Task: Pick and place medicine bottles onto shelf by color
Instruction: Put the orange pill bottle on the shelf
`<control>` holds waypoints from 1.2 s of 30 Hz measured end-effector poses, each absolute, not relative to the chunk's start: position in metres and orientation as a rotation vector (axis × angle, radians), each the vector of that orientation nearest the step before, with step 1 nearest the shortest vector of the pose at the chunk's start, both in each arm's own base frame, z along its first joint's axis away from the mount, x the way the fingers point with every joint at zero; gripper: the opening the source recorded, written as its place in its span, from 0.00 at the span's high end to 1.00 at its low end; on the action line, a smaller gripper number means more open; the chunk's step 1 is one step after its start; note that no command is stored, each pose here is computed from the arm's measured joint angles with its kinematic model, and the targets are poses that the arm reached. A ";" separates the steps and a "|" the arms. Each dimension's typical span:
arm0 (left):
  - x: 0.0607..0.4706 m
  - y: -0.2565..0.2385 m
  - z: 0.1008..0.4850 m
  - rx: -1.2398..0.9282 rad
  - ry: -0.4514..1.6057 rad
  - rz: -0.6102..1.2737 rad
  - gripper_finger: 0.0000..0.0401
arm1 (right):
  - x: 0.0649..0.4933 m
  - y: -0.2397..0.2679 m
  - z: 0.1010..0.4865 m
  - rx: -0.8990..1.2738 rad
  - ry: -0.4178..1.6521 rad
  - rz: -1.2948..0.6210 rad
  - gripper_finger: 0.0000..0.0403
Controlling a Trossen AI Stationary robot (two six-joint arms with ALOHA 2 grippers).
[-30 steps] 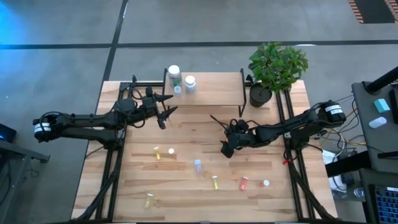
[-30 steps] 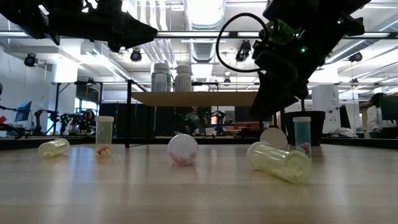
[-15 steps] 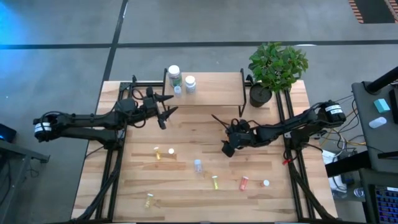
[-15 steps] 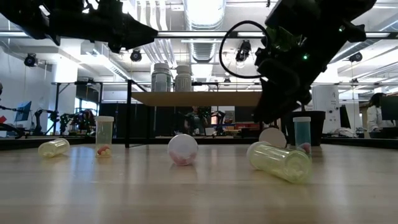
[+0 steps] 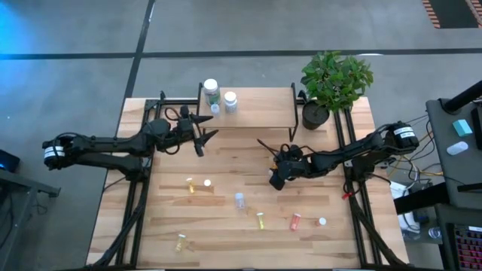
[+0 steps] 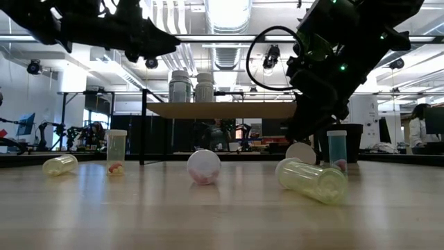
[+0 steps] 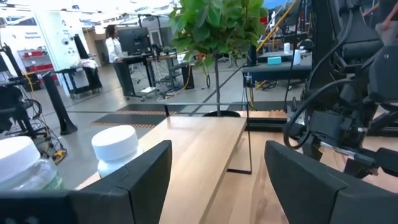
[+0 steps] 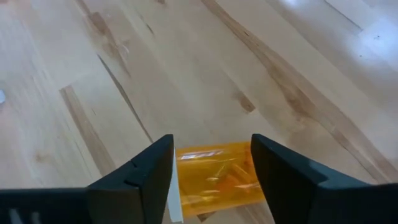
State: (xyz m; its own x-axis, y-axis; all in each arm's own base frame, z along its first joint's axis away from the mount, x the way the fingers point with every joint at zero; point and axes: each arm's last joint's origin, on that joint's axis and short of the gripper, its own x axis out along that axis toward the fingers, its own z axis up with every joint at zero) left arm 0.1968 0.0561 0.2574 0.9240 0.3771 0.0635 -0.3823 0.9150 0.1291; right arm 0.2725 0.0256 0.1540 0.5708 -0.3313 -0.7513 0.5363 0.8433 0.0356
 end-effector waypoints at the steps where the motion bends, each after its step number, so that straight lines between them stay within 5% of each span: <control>1: 0.197 0.056 0.258 0.141 -0.040 0.391 0.40 | 0.273 0.026 0.154 0.273 0.816 -0.516 0.50; 10: 0.196 0.056 0.262 0.141 -0.054 0.392 0.40 | 0.270 0.025 0.169 0.179 0.787 -0.452 0.47; 21: 0.195 0.056 0.264 0.141 -0.083 0.394 0.40 | 0.266 0.024 0.184 -0.336 0.815 -0.251 0.45; 36: 0.195 0.056 0.268 0.142 -0.111 0.396 0.40 | 0.273 0.010 0.202 -0.172 0.901 -0.112 0.50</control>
State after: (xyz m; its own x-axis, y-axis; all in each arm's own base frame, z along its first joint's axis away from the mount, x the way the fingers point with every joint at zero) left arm 0.1952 0.0558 0.2677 0.9166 0.3763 0.1349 -0.3918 0.9127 0.1162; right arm 0.2729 0.0098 0.2019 0.6162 -0.1689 -0.7693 0.0251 0.9804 -0.1952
